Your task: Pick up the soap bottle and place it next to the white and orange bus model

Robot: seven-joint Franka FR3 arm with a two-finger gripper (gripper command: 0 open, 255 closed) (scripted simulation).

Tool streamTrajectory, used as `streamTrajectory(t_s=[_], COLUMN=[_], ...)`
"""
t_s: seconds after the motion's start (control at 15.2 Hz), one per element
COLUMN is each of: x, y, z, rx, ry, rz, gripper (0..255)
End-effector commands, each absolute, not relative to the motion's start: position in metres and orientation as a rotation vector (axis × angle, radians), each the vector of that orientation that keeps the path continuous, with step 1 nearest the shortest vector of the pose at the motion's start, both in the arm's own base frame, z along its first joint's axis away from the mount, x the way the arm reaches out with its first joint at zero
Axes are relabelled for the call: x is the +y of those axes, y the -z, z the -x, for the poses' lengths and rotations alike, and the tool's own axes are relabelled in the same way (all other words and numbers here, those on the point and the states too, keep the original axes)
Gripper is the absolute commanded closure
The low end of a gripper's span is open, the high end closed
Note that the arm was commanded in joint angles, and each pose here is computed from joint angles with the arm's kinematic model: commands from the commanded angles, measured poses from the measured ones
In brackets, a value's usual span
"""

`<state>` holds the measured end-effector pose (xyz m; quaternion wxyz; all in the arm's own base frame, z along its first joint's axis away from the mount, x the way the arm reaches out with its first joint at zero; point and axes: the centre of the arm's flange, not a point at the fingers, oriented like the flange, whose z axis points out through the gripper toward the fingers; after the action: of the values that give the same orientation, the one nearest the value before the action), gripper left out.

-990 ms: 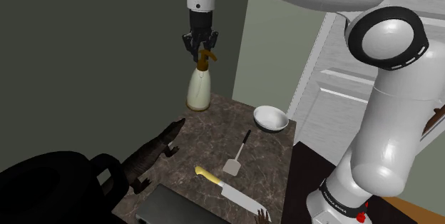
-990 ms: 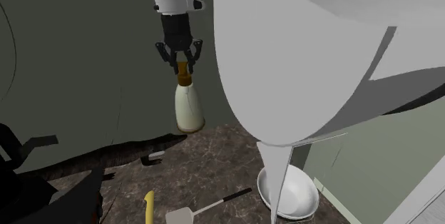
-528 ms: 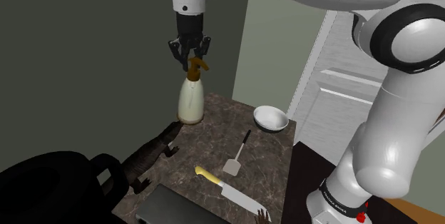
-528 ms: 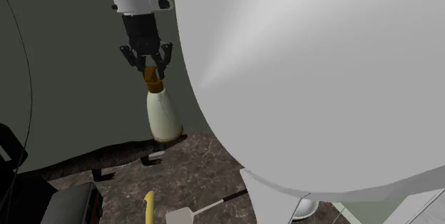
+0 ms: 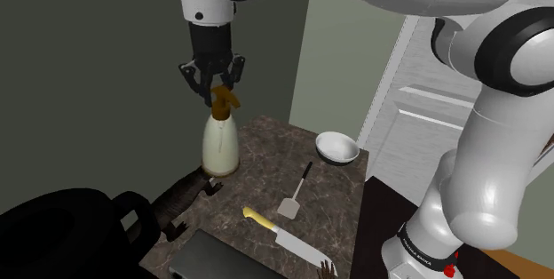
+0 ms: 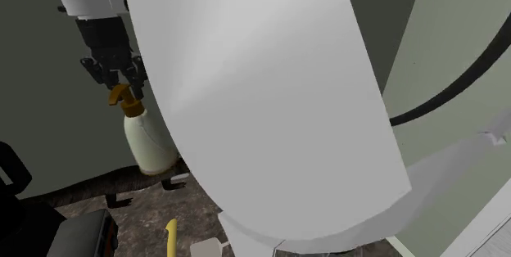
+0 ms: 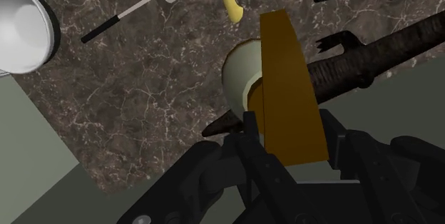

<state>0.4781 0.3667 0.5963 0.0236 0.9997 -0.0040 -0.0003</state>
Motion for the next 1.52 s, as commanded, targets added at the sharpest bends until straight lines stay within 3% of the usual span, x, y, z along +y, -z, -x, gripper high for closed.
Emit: streamTrajectory(t_s=[0.0,1.45], x=[0.387,0.423], y=[-0.596,-0.496], z=[-0.462,-0.438], rx=[-0.015,-0.015], ry=[-0.001,-0.001], rz=[-3.094,-3.094], gripper=[255,255])
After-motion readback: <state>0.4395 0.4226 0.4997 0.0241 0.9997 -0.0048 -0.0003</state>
